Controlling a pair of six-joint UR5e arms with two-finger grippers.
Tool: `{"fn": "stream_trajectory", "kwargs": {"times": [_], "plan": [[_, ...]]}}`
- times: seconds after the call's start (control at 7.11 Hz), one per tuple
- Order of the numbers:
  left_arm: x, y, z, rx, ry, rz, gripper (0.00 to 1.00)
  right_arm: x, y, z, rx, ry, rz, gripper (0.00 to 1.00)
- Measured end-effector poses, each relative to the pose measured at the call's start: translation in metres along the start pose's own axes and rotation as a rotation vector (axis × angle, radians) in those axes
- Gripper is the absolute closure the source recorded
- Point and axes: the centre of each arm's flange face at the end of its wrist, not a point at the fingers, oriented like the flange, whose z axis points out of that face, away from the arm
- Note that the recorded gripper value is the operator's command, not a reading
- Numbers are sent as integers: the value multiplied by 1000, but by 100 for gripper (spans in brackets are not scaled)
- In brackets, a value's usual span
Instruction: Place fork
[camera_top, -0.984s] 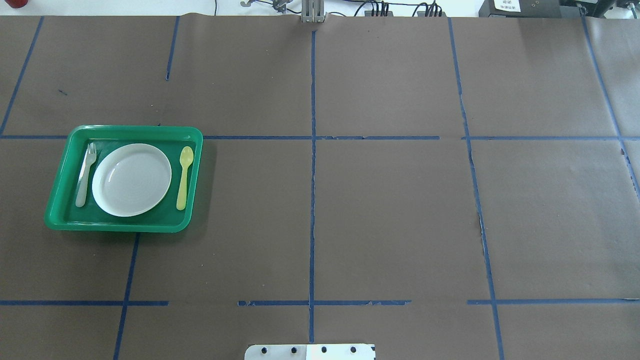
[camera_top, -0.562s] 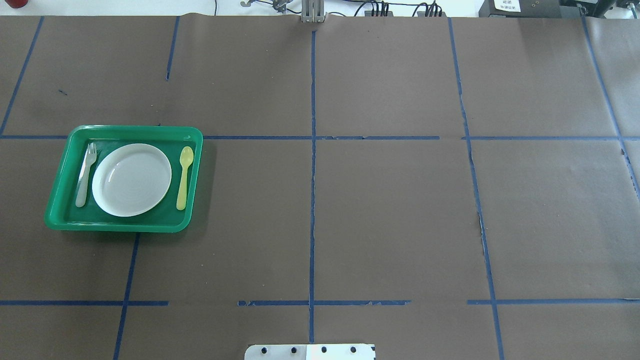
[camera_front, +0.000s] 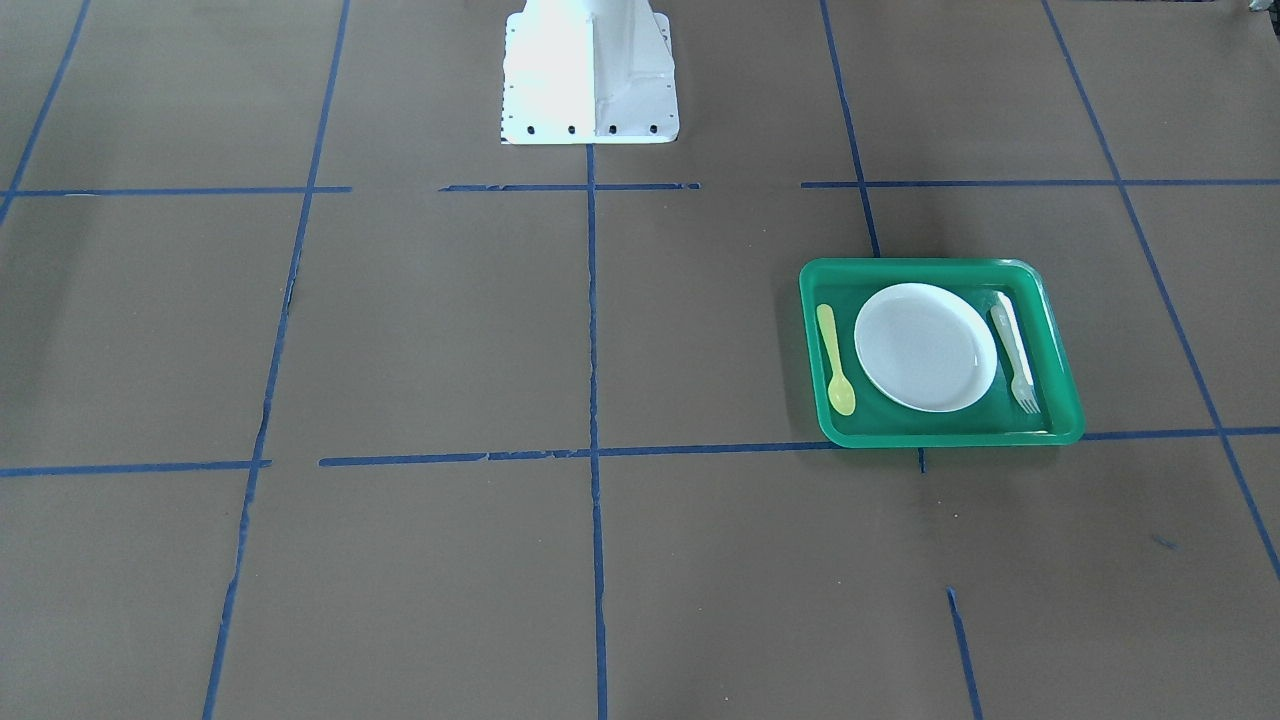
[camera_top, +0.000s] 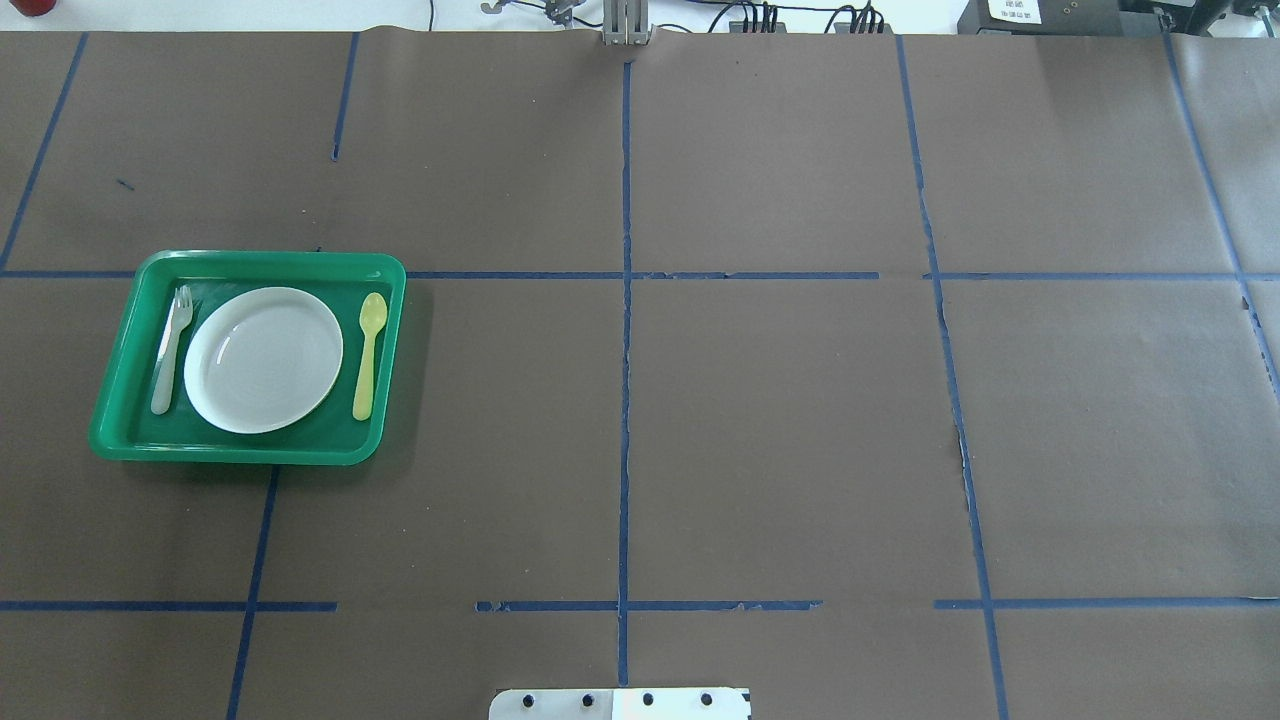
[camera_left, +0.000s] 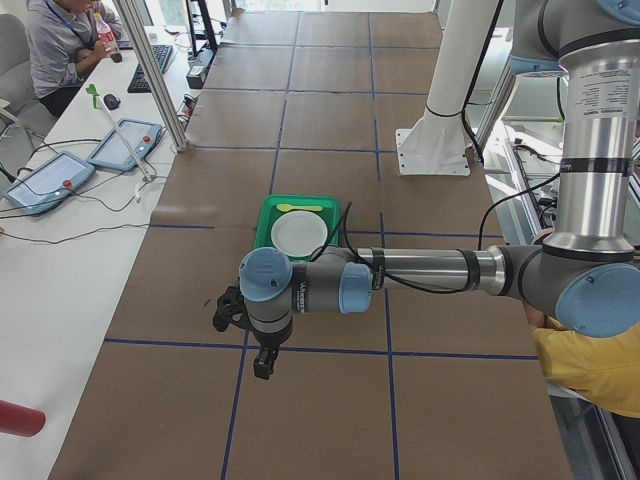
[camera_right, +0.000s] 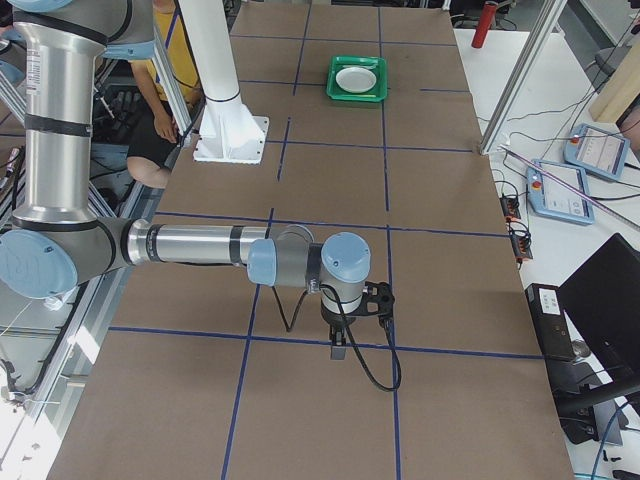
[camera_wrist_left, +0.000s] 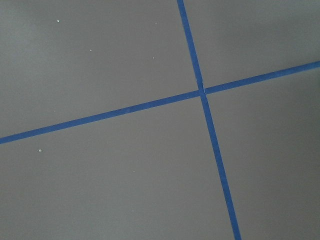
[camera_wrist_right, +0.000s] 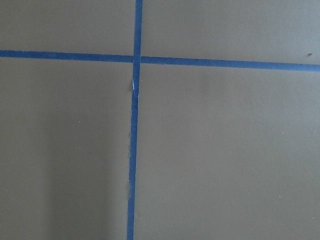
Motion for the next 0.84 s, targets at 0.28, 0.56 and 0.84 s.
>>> {"fn": "stream_trajectory", "kwargs": {"times": [0.28,0.56,0.84], "plan": [[-2,1,-3,6,-1,-2,0,0,0,0,0,0,0,0],[-15,8,-14,27,-10,-31,0,0,0,0,0,0,0,0],[-25,13,-28,54,-18,-56,0,0,0,0,0,0,0,0]]}}
